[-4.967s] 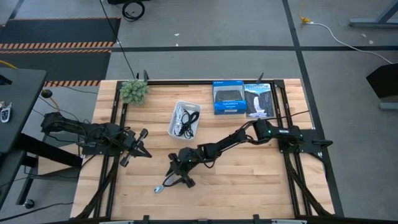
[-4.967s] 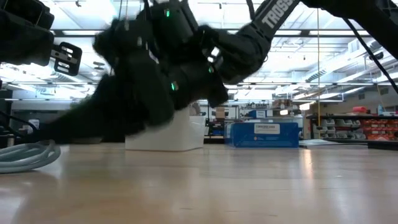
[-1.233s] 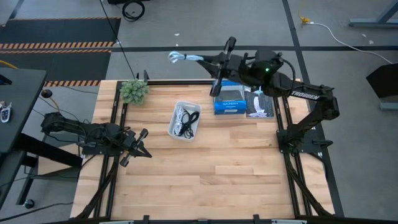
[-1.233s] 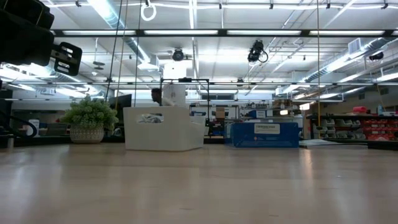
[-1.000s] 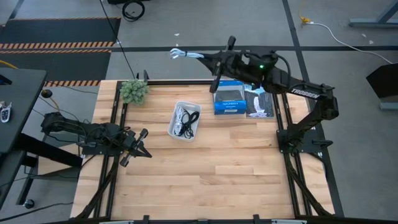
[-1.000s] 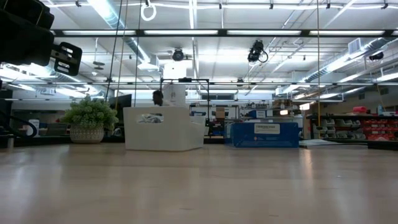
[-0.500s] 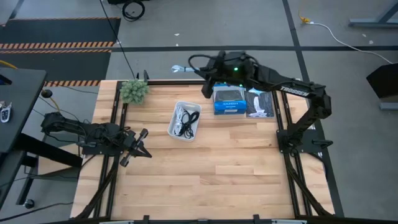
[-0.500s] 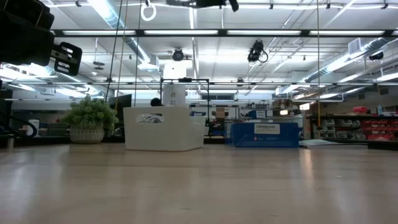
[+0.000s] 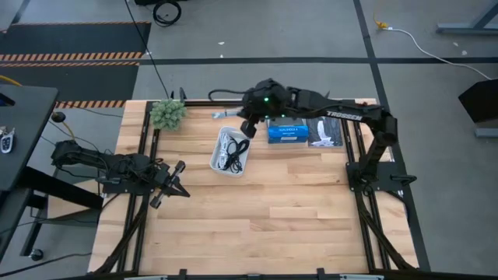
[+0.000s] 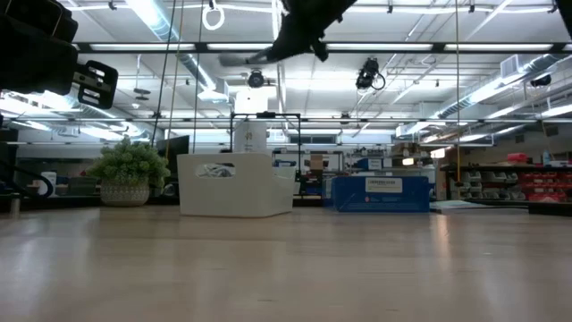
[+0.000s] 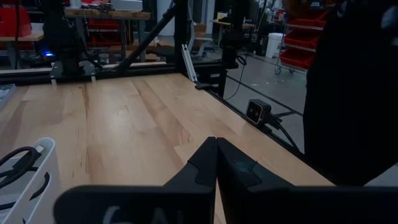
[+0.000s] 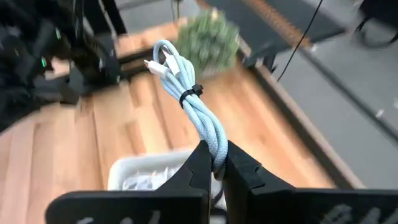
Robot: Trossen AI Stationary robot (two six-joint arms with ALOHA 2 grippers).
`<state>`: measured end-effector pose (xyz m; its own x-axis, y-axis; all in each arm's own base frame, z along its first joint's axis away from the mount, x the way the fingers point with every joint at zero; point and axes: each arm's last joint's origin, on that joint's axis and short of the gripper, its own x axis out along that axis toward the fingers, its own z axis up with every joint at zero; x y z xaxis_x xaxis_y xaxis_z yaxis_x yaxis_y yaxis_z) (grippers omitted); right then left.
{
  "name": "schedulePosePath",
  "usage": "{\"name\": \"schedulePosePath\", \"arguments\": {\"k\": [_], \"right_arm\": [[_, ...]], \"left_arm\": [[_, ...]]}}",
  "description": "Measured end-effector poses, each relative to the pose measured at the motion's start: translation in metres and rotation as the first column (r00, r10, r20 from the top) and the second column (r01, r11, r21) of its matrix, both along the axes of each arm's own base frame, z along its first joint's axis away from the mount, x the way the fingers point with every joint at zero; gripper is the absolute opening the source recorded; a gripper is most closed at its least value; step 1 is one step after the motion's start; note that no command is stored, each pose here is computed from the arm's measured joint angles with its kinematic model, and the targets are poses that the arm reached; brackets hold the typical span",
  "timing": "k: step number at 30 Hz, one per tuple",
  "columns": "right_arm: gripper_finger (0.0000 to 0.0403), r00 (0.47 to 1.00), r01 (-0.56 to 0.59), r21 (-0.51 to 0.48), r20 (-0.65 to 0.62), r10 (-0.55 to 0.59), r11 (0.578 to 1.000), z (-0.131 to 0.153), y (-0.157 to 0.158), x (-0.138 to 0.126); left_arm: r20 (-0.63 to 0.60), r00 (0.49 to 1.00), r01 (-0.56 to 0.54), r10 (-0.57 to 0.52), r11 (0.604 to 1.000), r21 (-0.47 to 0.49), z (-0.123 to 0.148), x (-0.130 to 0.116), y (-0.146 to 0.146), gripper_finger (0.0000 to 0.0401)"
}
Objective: Pick and place USB-C Cables
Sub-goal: Put the blue charger cable into the white bin
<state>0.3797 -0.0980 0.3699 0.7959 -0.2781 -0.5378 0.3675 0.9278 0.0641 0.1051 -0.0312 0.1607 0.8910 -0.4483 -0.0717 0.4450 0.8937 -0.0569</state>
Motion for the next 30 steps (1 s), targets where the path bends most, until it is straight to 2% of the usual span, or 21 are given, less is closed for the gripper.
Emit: {"name": "schedulePosePath", "arguments": {"k": [6, 12, 17, 26, 30], "right_arm": [[0.0022, 0.988, -0.002, 0.123, -0.150, 0.020, 0.992, -0.038, -0.002, 0.014], [0.0022, 0.940, 0.026, 0.191, -0.340, 0.041, 0.981, -0.081, -0.004, 0.024], [0.0023, 0.885, 0.134, 0.246, -0.465, -0.004, 0.960, -0.111, -0.004, 0.027], [0.0023, 0.856, 0.297, 0.193, -0.489, -0.171, 0.935, -0.133, -0.010, 0.036], [0.0023, 0.856, 0.374, 0.217, -0.454, -0.246, 0.902, -0.136, -0.012, 0.037]], "left_arm": [[0.000, 1.000, 0.000, 0.000, 1.000, 0.000, 0.000, 0.000, 0.000, 0.0011], [0.000, 1.000, 0.000, 0.000, 1.000, 0.000, 0.000, 0.000, 0.000, 0.0011], [0.000, 1.000, 0.000, 0.000, 1.000, 0.000, 0.000, 0.000, 0.000, 0.0011], [0.000, 1.000, 0.000, 0.000, 1.000, 0.000, 0.000, 0.000, 0.000, 0.0011], [0.001, 1.000, 0.000, 0.000, 1.000, 0.000, 0.000, 0.000, 0.000, 0.0011]]}}
